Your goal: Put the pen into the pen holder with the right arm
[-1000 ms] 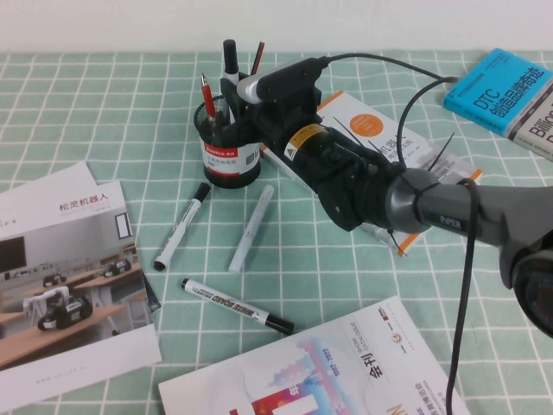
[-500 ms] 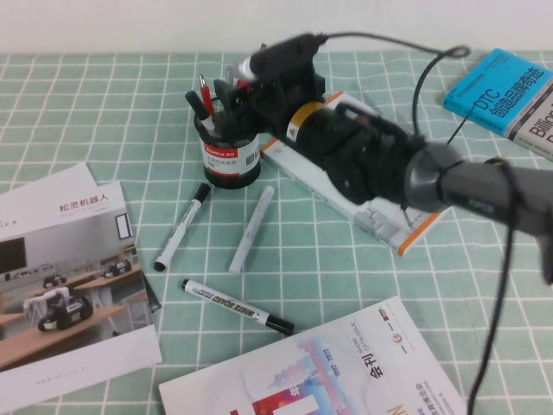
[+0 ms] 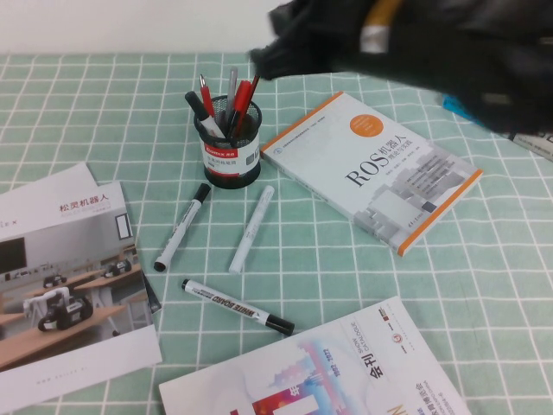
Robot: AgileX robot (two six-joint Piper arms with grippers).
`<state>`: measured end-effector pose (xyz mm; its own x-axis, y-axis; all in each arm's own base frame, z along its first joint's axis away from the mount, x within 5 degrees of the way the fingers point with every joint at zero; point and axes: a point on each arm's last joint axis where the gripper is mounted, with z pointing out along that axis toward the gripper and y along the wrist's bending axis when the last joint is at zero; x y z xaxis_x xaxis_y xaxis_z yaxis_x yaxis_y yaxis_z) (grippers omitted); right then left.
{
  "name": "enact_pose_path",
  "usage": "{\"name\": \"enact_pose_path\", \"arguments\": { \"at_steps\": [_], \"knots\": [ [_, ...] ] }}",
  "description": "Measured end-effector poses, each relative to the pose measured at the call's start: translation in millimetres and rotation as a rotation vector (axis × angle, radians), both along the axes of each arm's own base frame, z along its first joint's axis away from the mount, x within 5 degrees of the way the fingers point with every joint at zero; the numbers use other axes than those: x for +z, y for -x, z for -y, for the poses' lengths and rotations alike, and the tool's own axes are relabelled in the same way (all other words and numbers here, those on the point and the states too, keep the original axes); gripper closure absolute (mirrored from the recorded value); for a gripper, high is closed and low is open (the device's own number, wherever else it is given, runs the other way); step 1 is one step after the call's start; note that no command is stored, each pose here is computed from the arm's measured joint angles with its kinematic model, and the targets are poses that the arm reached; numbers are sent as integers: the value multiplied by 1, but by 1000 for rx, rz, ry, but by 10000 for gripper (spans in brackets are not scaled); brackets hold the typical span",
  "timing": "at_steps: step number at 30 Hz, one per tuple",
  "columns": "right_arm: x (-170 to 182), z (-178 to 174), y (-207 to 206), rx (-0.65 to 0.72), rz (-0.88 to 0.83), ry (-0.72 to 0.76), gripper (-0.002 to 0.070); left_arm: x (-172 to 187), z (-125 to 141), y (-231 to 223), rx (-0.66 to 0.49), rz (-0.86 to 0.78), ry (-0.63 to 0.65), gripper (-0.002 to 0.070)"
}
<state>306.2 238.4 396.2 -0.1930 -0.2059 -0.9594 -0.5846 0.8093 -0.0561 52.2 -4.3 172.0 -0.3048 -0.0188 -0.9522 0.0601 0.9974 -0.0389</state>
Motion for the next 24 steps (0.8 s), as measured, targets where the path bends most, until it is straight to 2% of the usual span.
{"name": "enact_pose_path", "arguments": {
  "at_steps": [4,10,16,24],
  "knots": [
    [31,46,59,-3,43,-44,692,0,0,0,0,0,0,679],
    [24,113,141,-26,32,-128,694,0,0,0,0,0,0,679],
    [-13,163,202,-43,30,-189,694,0,0,0,0,0,0,679],
    [-70,200,245,-79,-58,-235,694,0,0,0,0,0,0,679]
  ]
}}
